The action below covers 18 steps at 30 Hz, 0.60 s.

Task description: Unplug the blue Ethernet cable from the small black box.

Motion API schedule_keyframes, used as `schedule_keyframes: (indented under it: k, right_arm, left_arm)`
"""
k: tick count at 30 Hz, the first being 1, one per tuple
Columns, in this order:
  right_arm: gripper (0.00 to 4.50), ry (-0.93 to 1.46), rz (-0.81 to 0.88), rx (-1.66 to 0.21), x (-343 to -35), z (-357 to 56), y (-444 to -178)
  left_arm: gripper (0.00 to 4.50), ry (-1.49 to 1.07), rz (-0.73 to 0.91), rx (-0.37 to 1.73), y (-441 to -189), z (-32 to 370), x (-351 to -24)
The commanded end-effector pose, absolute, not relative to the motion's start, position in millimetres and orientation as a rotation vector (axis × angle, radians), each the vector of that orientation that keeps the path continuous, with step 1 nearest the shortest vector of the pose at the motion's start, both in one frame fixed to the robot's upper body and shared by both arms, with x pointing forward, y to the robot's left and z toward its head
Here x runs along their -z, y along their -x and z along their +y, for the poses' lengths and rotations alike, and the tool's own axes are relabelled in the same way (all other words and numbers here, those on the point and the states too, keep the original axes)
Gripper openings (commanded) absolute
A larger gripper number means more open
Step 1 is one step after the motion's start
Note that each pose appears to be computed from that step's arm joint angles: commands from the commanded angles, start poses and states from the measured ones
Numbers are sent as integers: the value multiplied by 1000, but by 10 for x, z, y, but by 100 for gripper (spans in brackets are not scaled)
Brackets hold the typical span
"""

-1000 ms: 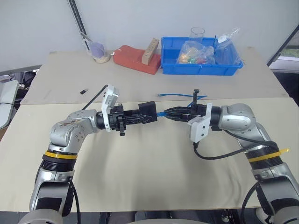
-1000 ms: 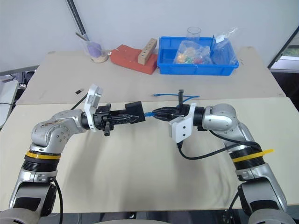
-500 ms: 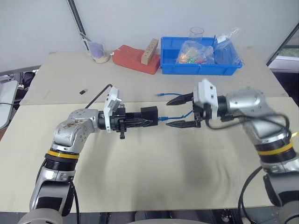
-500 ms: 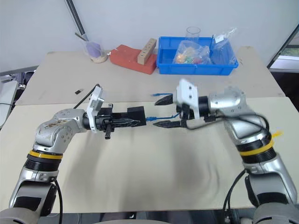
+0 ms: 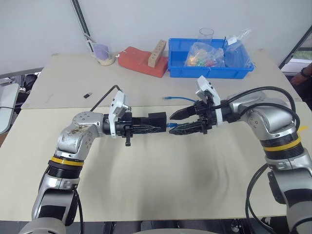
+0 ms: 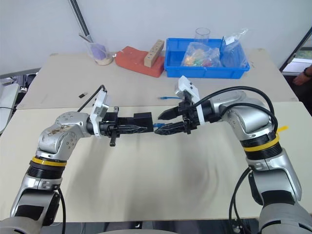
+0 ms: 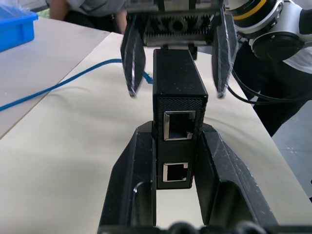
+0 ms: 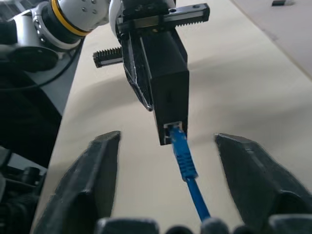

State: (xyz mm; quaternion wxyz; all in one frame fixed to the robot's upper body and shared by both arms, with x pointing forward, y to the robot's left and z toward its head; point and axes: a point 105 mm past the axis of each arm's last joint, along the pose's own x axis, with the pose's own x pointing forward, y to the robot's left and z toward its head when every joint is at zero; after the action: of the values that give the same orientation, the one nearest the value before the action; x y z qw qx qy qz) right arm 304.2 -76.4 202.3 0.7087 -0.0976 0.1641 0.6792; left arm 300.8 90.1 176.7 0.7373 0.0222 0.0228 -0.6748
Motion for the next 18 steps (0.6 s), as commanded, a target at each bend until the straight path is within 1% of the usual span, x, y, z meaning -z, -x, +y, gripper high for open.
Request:
schedule_keyframes:
  k: [1, 6, 18]
  right_arm:
    - [205, 258, 325, -1542, -2135, -701, -2998]
    - [205, 274, 318, -1542, -2130, -694, -3017]
    - [205, 297, 331, -1541, -2006, -736, -3052]
  left_arm:
    - [54, -67, -4, 1506, -2948, 863, -1873]
    - [54, -73, -3, 1506, -2942, 870, -1866]
    - [54, -65, -12, 1520, -2925, 832, -1882]
